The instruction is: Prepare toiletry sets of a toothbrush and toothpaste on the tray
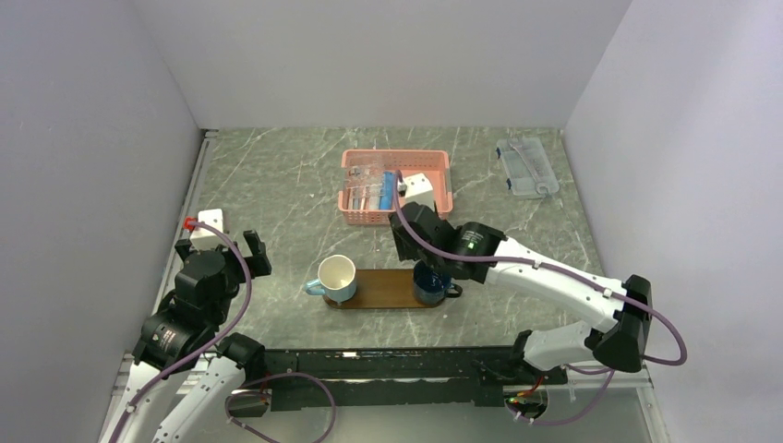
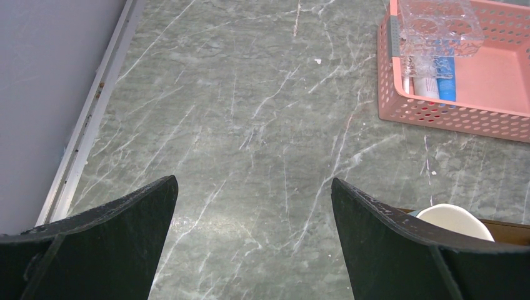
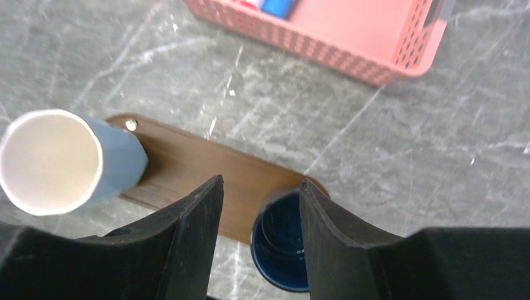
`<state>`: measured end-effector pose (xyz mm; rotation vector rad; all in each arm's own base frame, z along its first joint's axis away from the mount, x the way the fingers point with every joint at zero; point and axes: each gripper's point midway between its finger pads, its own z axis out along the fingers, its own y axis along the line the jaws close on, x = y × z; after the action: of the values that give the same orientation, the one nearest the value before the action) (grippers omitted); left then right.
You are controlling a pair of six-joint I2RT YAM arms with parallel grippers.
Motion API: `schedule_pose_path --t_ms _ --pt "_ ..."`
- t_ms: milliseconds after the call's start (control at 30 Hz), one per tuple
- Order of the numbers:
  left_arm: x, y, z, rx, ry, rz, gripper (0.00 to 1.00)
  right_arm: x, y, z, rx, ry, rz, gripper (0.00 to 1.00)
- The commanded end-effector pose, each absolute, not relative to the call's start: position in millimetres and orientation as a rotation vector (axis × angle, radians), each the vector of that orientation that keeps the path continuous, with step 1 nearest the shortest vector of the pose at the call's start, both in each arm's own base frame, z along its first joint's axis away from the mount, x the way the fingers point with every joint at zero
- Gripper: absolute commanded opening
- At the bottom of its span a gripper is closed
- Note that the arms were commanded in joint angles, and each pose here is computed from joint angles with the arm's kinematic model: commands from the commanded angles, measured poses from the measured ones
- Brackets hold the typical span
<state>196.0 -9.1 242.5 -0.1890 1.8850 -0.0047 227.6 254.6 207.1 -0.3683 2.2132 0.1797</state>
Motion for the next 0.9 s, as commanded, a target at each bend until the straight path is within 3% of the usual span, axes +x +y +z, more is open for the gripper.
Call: schedule_pose_path --t_ms 0,467,867 --pt "199.3 -9.6 247.0 -0.195 1.869 -0.009 0.99 251.4 266.8 249.2 -0.387 2.120 0.177 0.51" --pt "199.7 -13.0 248.3 -0.175 1.864 -0.027 0.99 335.4 312.1 279.0 -0.388 2.096 0.198 0.63" --pt "199.5 -19.6 249.1 -0.145 1.862 -0.064 0.99 404.8 351.9 257.7 -0.306 2.119 0.232 0.68"
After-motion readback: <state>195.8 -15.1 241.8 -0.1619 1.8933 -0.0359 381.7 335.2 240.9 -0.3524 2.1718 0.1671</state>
